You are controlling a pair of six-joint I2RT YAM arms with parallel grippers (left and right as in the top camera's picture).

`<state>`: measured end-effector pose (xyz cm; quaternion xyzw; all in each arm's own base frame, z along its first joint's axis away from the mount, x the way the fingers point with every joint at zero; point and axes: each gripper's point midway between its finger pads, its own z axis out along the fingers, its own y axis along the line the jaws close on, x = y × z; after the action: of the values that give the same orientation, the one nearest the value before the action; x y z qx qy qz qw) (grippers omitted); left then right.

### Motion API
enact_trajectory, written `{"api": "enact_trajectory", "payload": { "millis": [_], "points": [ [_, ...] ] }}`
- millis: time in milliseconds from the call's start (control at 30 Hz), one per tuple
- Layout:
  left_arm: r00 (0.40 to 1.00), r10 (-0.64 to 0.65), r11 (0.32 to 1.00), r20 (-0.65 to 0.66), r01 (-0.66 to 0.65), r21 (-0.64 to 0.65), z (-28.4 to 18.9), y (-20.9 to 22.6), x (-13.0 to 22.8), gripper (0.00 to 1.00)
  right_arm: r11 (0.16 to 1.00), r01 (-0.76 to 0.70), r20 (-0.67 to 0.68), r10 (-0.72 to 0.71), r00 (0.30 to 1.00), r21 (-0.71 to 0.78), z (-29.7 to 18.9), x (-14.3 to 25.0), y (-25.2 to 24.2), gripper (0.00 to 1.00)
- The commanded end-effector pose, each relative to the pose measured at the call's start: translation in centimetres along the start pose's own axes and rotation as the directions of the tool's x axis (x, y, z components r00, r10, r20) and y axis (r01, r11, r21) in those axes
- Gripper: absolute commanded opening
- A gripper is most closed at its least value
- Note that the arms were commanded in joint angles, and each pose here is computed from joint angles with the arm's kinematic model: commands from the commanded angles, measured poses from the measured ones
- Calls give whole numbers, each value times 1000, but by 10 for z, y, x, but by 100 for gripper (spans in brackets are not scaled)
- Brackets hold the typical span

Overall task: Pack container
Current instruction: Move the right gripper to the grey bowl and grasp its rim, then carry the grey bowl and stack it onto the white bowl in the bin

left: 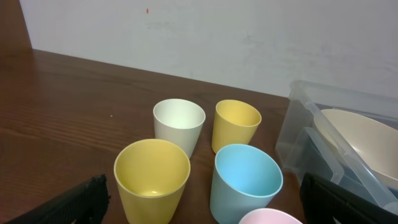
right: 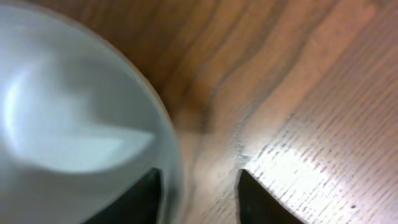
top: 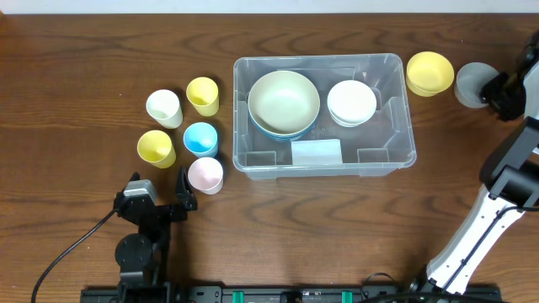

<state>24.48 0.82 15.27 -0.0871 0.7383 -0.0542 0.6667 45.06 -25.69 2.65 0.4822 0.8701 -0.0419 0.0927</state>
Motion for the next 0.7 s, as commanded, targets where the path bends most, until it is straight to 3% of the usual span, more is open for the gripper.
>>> {"api": "enact_trajectory", "payload": {
  "millis": [0,167,467,667],
  "points": [
    [999,8,999,-44,-9,-36,1,8,15,98,999,-20,-23,21,1000,38,12,2,-15,29],
    [999,8,999,-44,-9,-36,1,8,15,98,998,-43,-38,45,998,52,13,0,-29,2],
    [999,8,999,-44,-9,-36,1,8,15,98,993,-101,-51,104,993,63,-12,-10,-58,1],
    [999,8,999,-44,-9,-36,1,8,15,98,987,-105,85,116,990,-125,-124,-40,-41,1]
  ]
}}
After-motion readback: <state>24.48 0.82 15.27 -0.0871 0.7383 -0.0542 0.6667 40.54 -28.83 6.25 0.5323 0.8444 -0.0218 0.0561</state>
